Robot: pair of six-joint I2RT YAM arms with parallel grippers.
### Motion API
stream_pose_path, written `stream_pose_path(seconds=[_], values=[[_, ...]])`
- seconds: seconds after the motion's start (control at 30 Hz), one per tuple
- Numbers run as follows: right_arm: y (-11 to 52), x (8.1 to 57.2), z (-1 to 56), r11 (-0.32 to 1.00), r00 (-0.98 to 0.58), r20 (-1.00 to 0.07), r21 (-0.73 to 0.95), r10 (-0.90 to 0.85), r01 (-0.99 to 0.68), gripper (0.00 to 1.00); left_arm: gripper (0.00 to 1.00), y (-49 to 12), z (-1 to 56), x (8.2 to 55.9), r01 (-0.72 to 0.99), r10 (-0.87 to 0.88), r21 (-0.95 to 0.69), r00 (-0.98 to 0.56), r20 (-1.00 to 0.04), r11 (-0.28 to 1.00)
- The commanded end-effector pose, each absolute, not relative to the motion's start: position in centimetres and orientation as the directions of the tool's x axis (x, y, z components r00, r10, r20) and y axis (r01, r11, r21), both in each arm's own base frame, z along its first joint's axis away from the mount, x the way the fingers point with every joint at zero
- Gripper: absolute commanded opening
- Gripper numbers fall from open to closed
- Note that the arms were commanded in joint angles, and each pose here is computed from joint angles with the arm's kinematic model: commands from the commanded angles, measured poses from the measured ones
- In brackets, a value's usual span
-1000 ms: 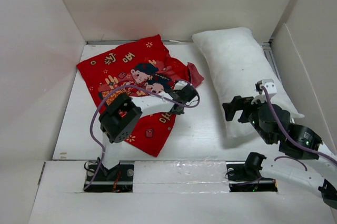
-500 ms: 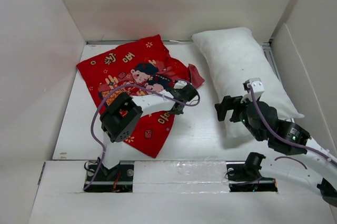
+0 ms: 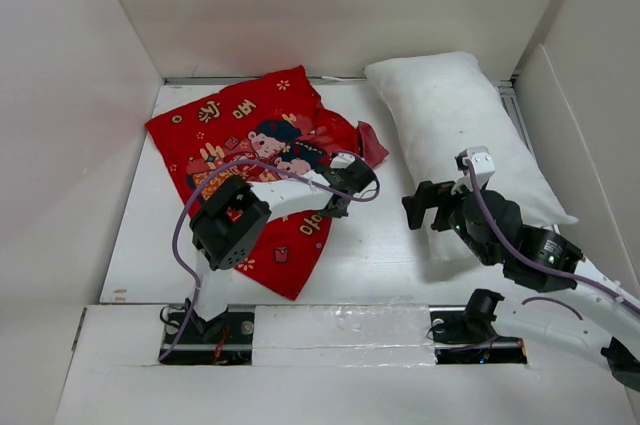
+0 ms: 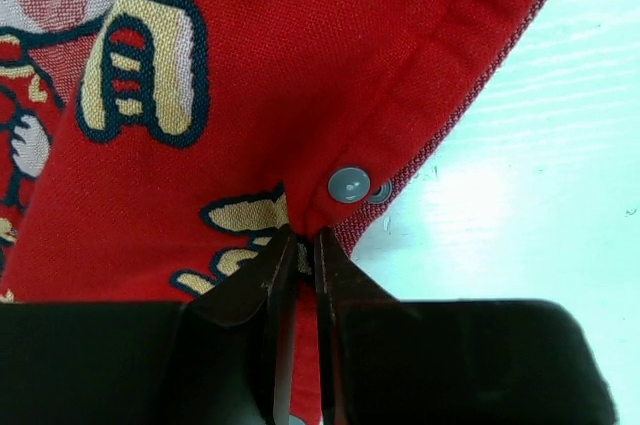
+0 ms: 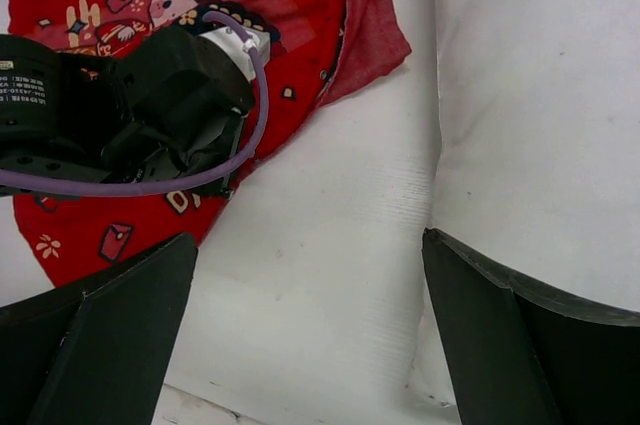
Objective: Put the pillow into the pillowcase
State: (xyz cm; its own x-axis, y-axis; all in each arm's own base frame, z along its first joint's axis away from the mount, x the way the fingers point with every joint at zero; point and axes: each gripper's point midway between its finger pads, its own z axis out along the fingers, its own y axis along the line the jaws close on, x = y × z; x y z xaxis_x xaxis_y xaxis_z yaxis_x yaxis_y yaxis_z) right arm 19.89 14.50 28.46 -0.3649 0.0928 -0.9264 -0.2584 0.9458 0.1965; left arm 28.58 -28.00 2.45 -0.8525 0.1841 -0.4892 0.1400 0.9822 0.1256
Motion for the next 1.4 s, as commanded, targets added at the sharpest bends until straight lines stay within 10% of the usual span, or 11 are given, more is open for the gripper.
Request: stream_pose_path(seconds=[0.0, 0.13, 0.4, 0.67, 0.9, 1.37], values=[[15.3, 20.1, 29.5, 0.932, -0.34, -0.931, 0.232, 0.13, -0.279, 1.0, 0.04, -28.5, 4.8, 28.7, 0.143, 0.172, 0.096, -0.841, -0.514, 0.985], [15.3, 20.1, 29.5, 0.932, -0.34, -0.931, 0.232, 0.13, -0.279, 1.0, 0.08, -28.3, 4.5, 28.5, 0.144, 0.176, 0.102, -0.843, -0.508, 0.984], [15.4, 20.1, 29.0, 0.931, -0.348, -0.93, 0.229, 0.122, -0.285, 1.0, 0.54, -29.4, 6.3, 28.2, 0.181, 0.162, 0.016, -0.832, -0.53, 0.983], [15.5, 20.1, 29.2, 0.929, -0.343, -0.93, 0.234, 0.129, -0.287, 1.0, 0.52, -29.1, 5.8, 28.0, 0.181, 0.17, 0.03, -0.839, -0.517, 0.983], [15.5, 20.1, 28.8, 0.931, -0.348, -0.93, 0.229, 0.122, -0.285, 1.0, 0.3, -27.9, 5.3, 27.7, 0.172, 0.191, 0.085, -0.848, -0.495, 0.982], [15.8, 20.1, 28.6, 0.93, -0.356, -0.927, 0.225, 0.113, -0.292, 1.0, 0.47, -26.6, 3.8, 25.6, 0.182, 0.196, 0.074, -0.873, -0.447, 0.98]])
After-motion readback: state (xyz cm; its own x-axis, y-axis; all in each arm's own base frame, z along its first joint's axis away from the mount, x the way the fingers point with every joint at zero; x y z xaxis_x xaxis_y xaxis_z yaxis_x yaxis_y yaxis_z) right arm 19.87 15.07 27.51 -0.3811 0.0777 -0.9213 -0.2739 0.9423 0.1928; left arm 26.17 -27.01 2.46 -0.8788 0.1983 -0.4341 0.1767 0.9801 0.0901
